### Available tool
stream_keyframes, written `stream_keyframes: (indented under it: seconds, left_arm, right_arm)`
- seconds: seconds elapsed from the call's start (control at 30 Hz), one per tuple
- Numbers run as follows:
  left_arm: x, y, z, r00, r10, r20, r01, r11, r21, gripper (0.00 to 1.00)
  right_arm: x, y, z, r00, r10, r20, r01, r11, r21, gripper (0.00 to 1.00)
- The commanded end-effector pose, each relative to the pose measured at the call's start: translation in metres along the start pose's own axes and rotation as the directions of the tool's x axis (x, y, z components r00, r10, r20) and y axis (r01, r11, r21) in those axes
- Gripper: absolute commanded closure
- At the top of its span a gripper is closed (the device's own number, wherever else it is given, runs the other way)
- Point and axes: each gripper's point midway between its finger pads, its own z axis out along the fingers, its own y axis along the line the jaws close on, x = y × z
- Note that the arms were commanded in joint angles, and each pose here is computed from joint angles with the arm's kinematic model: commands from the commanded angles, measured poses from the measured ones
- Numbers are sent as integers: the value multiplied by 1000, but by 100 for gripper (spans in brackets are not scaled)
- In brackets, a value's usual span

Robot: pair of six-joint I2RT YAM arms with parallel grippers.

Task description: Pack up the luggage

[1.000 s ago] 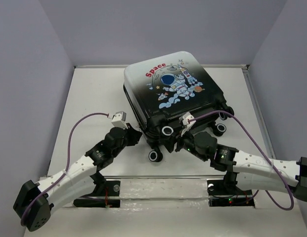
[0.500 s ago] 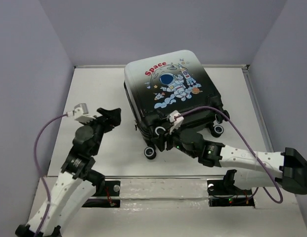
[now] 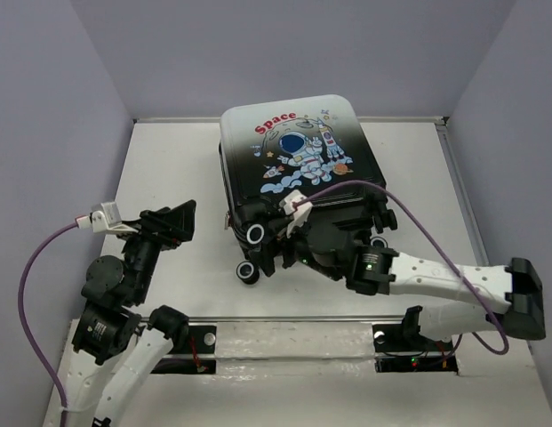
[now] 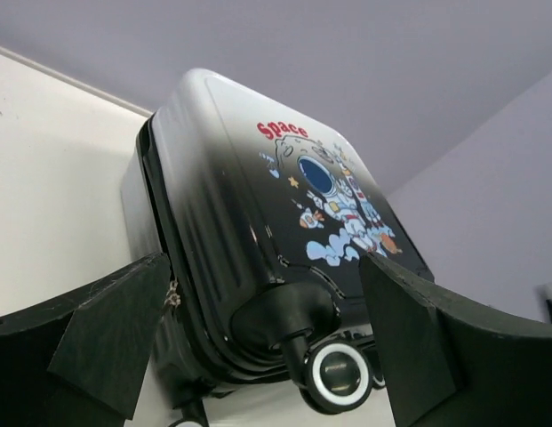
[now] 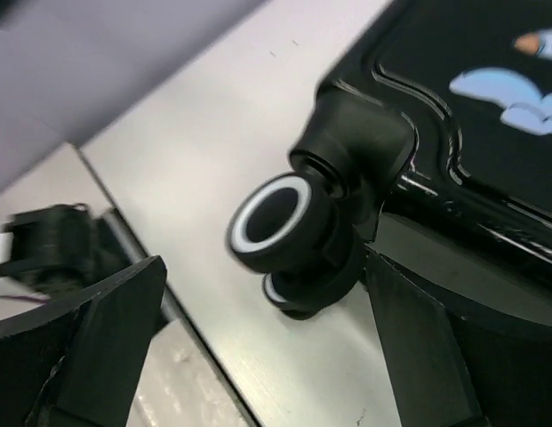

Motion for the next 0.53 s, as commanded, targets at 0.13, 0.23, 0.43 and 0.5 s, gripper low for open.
stream_keyframes:
  seconds: [0.13, 0.23, 0.43, 0.5]
  left_arm:
    - [-39, -29, -33, 991, 39, 126, -59, 985, 161, 1]
    - [-63, -45, -46, 980, 44, 193, -86, 973, 215, 1]
    - [-62, -56, -45, 979, 84, 186, -131, 957, 260, 1]
    - [-49, -52, -34, 987, 82, 137, -115, 962, 247, 1]
  right_arm:
    - [-134, -39, -146, 914, 34, 405, -58, 997, 49, 0]
    - [-157, -68, -200, 842, 79, 533, -145, 986, 84, 0]
    - [-149, -111, -235, 765, 142, 628, -305, 939, 159, 0]
    - [-138, -116, -226, 778, 132, 615, -312, 930, 195, 0]
